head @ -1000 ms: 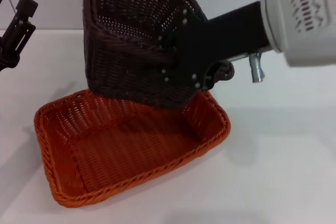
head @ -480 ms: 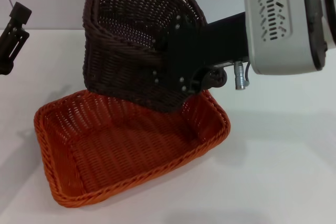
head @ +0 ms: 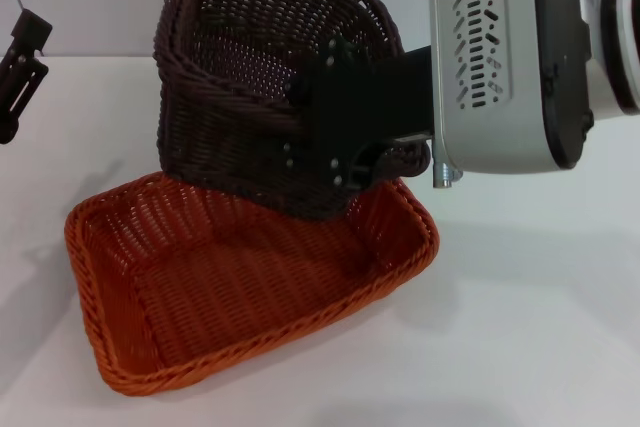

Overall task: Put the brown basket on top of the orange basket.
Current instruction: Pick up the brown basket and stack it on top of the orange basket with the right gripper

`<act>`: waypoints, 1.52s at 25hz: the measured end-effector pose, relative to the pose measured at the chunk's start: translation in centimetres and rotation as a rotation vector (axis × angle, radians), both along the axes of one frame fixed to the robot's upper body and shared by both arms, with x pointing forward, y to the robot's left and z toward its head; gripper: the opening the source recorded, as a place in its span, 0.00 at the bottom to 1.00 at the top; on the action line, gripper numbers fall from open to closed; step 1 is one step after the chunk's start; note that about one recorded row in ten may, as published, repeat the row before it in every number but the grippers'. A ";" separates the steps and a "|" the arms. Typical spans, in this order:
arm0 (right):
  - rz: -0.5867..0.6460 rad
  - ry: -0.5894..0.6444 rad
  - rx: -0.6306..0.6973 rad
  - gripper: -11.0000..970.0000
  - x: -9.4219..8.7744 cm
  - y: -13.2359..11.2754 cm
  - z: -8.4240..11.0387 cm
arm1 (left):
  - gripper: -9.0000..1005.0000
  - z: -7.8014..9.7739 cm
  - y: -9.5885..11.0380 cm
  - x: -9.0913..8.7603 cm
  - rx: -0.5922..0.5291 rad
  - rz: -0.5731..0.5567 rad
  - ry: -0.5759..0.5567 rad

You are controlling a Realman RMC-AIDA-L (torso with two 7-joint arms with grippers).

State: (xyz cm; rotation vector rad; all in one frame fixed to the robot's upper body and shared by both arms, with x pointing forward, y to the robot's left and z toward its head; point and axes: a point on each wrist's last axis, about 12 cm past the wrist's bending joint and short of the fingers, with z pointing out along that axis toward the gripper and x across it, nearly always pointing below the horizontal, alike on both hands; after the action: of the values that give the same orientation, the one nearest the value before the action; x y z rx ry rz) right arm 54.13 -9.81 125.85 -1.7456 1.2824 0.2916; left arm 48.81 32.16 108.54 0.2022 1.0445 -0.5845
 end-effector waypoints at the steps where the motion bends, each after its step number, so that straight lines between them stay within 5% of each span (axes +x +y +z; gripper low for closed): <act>1: -0.003 -0.001 0.003 0.17 -0.4 0.0 0.1 | 0.80 0.0 0.0 0.0 0.001 0.002 0.001; 38: -0.090 -0.066 -0.080 0.17 -4.5 3.6 -1.1 | 0.80 0.5 2.2 1.0 0.022 0.143 0.010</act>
State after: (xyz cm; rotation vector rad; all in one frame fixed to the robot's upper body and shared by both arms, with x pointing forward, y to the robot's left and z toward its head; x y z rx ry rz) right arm 49.66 -6.18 124.79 -1.7444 1.3367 0.1314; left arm 49.77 34.33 109.00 0.1422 1.0656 -0.4454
